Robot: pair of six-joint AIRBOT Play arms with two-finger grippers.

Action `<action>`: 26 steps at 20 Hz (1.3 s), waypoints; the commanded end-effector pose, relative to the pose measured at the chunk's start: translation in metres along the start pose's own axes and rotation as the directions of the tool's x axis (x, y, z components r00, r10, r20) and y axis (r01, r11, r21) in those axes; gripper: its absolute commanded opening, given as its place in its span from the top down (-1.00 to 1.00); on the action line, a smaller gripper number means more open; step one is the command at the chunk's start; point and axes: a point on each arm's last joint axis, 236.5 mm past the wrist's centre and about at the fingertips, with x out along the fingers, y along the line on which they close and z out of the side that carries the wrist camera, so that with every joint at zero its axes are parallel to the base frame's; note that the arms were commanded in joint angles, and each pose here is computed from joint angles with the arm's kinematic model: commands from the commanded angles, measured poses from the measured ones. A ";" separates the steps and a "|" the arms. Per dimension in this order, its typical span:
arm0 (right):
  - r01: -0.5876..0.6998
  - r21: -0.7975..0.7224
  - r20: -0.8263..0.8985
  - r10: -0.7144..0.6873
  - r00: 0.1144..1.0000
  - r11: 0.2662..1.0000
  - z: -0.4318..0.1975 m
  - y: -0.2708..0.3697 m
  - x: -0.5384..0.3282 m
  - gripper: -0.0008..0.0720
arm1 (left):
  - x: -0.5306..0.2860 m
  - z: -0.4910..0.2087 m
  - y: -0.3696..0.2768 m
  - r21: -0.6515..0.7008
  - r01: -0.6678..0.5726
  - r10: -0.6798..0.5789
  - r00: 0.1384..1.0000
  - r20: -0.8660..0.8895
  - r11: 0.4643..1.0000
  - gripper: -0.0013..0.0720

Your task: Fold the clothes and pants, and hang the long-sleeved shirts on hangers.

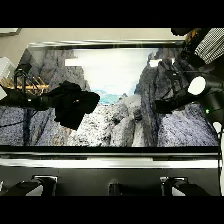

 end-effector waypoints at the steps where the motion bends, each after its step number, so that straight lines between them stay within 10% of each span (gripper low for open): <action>1: 0.000 -0.001 0.001 0.000 1.000 1.000 0.000 0.000 0.000 0.90 | 0.000 0.000 0.000 0.000 0.000 0.000 1.000 0.000 1.000 0.92; 26: 0.000 -0.001 0.012 0.000 1.000 1.000 0.003 0.000 0.000 0.90 | 0.001 0.008 0.000 0.000 0.001 -0.001 0.999 0.032 1.000 0.91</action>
